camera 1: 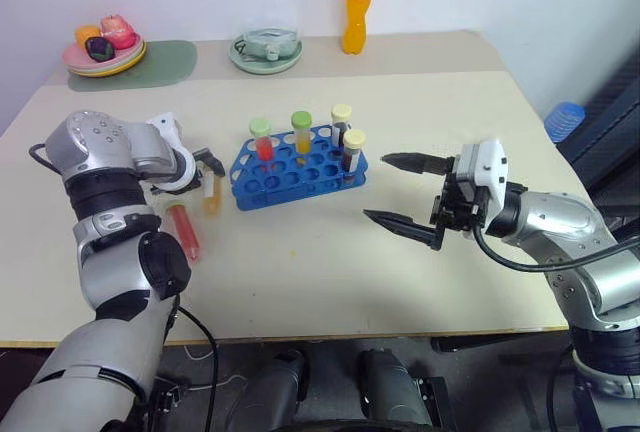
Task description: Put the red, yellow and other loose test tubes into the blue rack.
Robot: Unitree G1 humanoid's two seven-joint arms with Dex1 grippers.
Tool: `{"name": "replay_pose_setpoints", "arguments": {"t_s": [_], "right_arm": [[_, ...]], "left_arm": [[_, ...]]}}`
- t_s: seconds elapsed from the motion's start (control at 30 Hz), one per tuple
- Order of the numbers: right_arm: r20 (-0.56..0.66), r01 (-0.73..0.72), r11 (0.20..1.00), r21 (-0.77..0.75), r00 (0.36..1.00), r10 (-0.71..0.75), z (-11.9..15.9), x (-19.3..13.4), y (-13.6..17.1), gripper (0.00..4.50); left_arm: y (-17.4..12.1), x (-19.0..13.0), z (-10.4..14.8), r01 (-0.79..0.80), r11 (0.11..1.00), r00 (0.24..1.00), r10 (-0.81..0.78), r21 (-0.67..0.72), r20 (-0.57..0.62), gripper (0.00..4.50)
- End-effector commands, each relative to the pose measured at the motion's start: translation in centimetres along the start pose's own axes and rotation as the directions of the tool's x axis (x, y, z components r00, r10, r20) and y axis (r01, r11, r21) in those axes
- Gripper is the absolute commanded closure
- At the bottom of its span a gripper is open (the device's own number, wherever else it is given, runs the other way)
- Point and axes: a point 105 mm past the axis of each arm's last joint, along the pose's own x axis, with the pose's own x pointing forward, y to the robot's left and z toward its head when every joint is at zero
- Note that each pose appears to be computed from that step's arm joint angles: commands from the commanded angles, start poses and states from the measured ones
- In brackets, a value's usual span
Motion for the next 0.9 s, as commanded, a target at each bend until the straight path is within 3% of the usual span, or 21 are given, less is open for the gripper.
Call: {"name": "replay_pose_setpoints", "arguments": {"t_s": [0.03, 0.33, 0.43, 0.57, 0.63, 0.77, 0.9], "right_arm": [[0.031, 0.020, 0.999, -0.045, 0.999, -0.019, 1.8, -0.1, -0.2, 0.04], [0.027, 0.059, 0.997, -0.044, 0.998, -0.058, 2.2, 0.2, -0.2, 0.04], [0.023, 0.070, 0.996, -0.046, 0.997, -0.069, 2.2, 0.1, -0.2, 0.00], [0.017, 0.080, 0.996, -0.042, 0.997, -0.079, 2.0, 0.0, -0.1, 0.00], [0.015, 0.083, 0.996, -0.040, 0.996, -0.082, 1.8, 0.0, -0.1, 0.00], [0.010, 0.085, 0.996, -0.036, 0.996, -0.085, 1.6, 0.0, -0.1, 0.00], [0.005, 0.089, 0.995, -0.033, 0.996, -0.089, 1.2, 0.0, -0.3, 0.00]], "left_arm": [[0.0, -0.1, 1.0, -0.041, 0.999, 0.999, 0.041, 0.011, 0.028, 0.00], [-1.1, 2.0, 1.3, -0.089, 0.993, 0.996, 0.086, 0.075, 0.030, 0.00], [-1.0, 2.8, 0.9, -0.115, 0.986, 0.993, 0.113, 0.118, 0.025, 0.87], [-1.1, 3.0, 0.7, -0.109, 0.985, 0.994, 0.108, 0.133, 0.015, 2.92], [-1.1, 3.2, 0.4, -0.108, 0.985, 0.994, 0.108, 0.131, 0.004, 3.69], [-0.8, 2.9, 0.2, -0.101, 0.989, 0.995, 0.103, 0.107, -0.014, 3.73], [0.4, 1.3, 1.1, -0.108, 0.992, 0.992, 0.104, 0.064, 0.065, 3.73]]}}
